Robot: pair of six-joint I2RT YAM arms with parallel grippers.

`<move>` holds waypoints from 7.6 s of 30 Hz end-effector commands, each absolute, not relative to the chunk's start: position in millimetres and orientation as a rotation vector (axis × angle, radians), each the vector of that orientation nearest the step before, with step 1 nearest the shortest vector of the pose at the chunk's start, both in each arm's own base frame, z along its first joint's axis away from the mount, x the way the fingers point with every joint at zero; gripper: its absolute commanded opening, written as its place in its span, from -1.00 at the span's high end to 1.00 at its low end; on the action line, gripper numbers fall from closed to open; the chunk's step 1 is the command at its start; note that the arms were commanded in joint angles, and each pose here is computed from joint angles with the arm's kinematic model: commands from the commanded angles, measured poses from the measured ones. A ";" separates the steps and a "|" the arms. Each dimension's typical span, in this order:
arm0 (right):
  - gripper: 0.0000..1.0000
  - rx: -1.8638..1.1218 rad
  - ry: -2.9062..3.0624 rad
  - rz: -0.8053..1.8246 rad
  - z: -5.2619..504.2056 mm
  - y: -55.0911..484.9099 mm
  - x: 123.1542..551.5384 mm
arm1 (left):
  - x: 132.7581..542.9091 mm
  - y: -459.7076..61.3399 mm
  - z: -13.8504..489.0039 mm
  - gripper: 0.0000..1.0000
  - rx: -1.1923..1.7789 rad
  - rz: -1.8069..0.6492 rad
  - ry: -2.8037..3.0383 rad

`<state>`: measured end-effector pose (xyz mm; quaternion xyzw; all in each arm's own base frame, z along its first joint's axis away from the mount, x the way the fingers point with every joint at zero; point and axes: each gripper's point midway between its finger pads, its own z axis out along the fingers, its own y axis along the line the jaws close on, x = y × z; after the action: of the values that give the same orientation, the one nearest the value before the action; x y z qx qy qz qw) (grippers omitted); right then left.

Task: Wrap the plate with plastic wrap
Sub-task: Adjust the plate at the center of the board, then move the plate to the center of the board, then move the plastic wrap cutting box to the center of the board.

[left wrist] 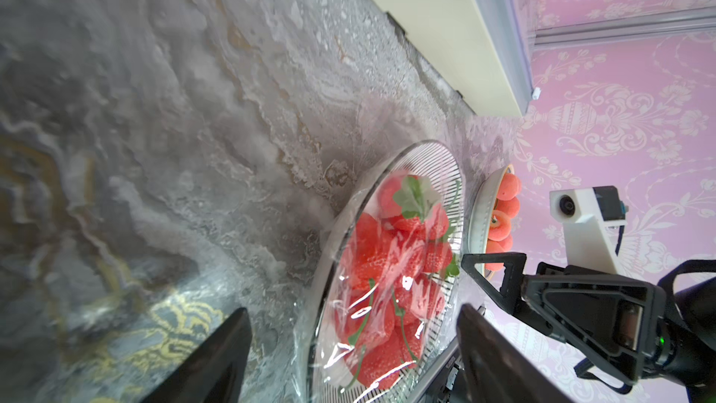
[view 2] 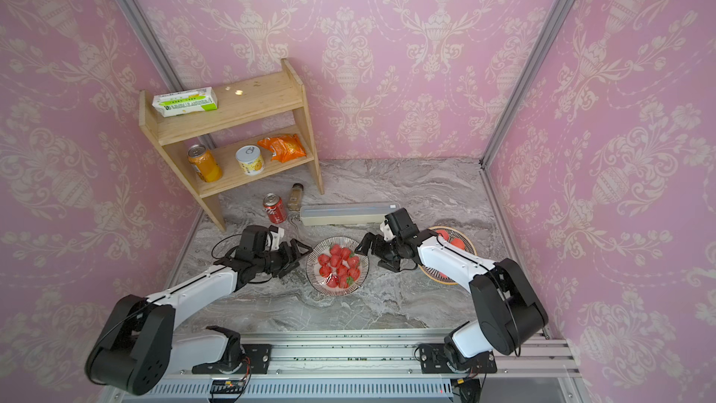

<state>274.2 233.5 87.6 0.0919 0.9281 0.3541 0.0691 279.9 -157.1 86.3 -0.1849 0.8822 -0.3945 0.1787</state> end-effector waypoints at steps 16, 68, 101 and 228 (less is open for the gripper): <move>-0.97 -0.111 2.831 1.219 72.9 332.4 273.4 | 320.1 -113.4 179.6 -0.67 -0.202 -0.675 2.381; -0.89 0.609 2.431 0.314 201.4 -4.9 269.4 | 321.2 -406.6 136.7 -0.39 0.295 -1.223 2.467; -0.94 0.605 2.384 0.274 212.3 -11.0 243.6 | 328.1 -537.5 31.1 0.47 0.368 -1.194 2.678; -0.96 0.405 2.564 0.627 115.7 80.6 367.5 | 420.0 -188.5 148.4 -0.52 -0.153 -0.830 2.526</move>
<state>384.9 82.5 131.5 0.1452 0.9237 0.2410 0.2601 426.6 -178.1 162.1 -0.0544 0.9161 -0.2821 0.2797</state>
